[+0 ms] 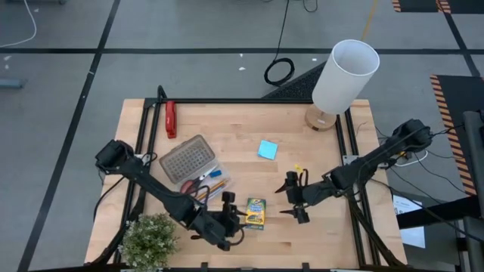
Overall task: Pack school essentials
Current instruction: Put the yellow crayon box into the supply box
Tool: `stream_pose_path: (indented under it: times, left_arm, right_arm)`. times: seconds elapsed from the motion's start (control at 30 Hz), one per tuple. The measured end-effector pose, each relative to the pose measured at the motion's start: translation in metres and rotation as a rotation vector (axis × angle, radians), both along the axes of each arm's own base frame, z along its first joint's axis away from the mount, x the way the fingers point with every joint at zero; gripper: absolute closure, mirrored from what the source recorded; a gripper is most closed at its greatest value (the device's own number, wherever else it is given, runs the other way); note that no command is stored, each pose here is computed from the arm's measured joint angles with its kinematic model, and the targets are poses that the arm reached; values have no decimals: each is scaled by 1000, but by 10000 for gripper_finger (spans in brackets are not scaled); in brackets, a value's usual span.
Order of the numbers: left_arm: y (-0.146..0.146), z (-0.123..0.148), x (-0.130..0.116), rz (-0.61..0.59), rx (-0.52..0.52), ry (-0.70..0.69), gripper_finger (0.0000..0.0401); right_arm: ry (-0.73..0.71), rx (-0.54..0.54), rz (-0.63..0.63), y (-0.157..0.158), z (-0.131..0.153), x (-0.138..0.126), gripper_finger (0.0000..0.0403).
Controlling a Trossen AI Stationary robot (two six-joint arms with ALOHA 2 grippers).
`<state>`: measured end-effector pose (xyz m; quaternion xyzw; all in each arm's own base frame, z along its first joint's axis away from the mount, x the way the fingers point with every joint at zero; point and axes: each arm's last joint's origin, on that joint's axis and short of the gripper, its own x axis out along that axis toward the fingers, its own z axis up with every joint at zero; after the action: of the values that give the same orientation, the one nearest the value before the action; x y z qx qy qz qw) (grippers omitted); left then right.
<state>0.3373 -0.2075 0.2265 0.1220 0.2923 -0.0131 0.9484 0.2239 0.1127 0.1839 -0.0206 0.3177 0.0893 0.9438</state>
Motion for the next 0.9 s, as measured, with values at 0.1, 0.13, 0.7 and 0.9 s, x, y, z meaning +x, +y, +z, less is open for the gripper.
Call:
stream_pose_path:
  times: [0.1, 0.13, 0.7, 0.9]
  left_arm:
    - [-1, -12, -4, 22, -48, -12, 218]
    - [-2, -14, -6, 32, -70, -20, 212]
    - [-18, -66, 0, 32, -215, 29, 201]
    - [-16, -84, 4, 61, -217, 65, 201]
  right_arm:
    - [-16, 49, -59, -1, -2, 6, 64]
    - [-5, 50, -60, -2, -4, 7, 63]
    - [-4, 49, 7, 0, -32, 31, 49]
    - [-6, 30, 24, 0, -32, 31, 49]
